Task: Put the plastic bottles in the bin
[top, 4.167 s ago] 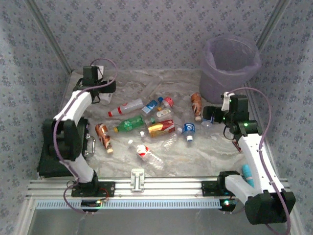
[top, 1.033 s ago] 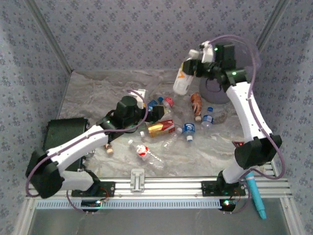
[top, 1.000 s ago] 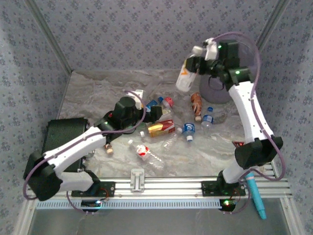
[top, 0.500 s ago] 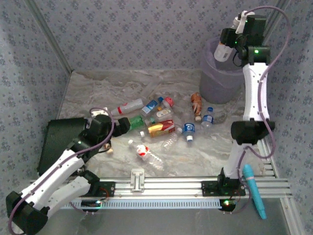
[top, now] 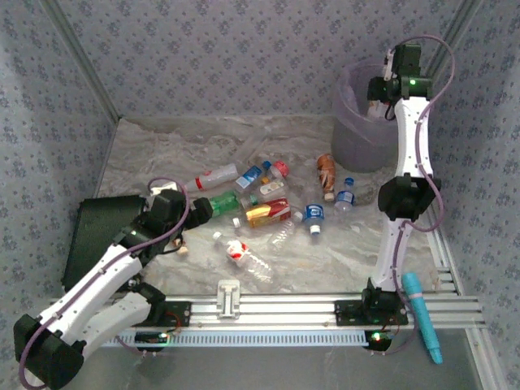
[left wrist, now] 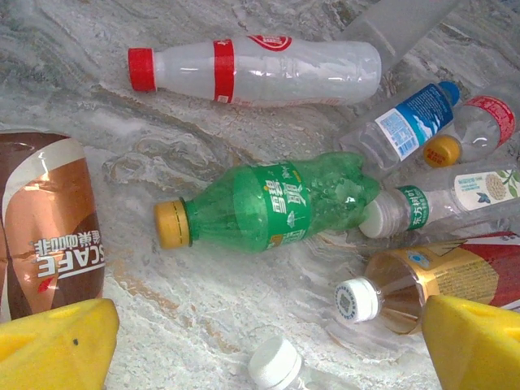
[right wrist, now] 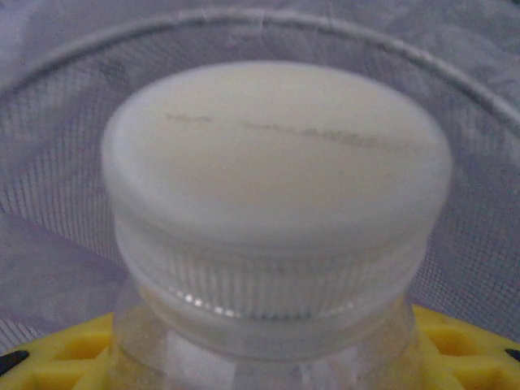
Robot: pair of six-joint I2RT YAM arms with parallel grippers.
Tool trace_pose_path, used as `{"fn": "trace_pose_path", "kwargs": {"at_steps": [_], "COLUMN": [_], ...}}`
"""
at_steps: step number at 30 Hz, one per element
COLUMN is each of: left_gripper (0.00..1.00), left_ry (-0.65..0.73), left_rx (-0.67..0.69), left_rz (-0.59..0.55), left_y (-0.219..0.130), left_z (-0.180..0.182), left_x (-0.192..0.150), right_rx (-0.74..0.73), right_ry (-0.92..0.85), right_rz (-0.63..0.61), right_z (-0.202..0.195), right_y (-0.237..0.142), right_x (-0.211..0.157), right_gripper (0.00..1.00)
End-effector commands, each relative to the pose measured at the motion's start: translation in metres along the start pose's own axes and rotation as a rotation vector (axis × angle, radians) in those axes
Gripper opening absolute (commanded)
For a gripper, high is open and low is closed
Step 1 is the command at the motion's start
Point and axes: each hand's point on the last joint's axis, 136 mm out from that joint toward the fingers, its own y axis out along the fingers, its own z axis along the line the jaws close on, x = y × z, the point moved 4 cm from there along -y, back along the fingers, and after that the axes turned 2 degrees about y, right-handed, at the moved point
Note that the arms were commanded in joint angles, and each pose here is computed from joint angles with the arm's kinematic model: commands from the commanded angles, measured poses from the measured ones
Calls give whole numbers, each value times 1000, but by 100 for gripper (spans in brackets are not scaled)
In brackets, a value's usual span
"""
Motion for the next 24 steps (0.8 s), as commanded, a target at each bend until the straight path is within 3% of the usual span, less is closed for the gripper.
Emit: {"fn": "trace_pose_path", "kwargs": {"at_steps": [1,8,18,24], "left_gripper": [95,95,95,95], "left_ry": [0,-11,1,-10], "left_rx": [11,12,2,10], "left_rz": [19,33,76,98], "left_y": [-2,0,-2,-2], "left_z": [2,5,1,11], "left_x": [1,1,12,13], "right_rx": [49,61,87,61], "right_ry": [-47,-42,5,12], "right_rz": [144,286,459,403], "right_z": [0,-8,-1,0], "right_y": [2,-9,-62,-92], "right_x": [-31,-62,-100,-99], "right_gripper": [49,48,48,48]}}
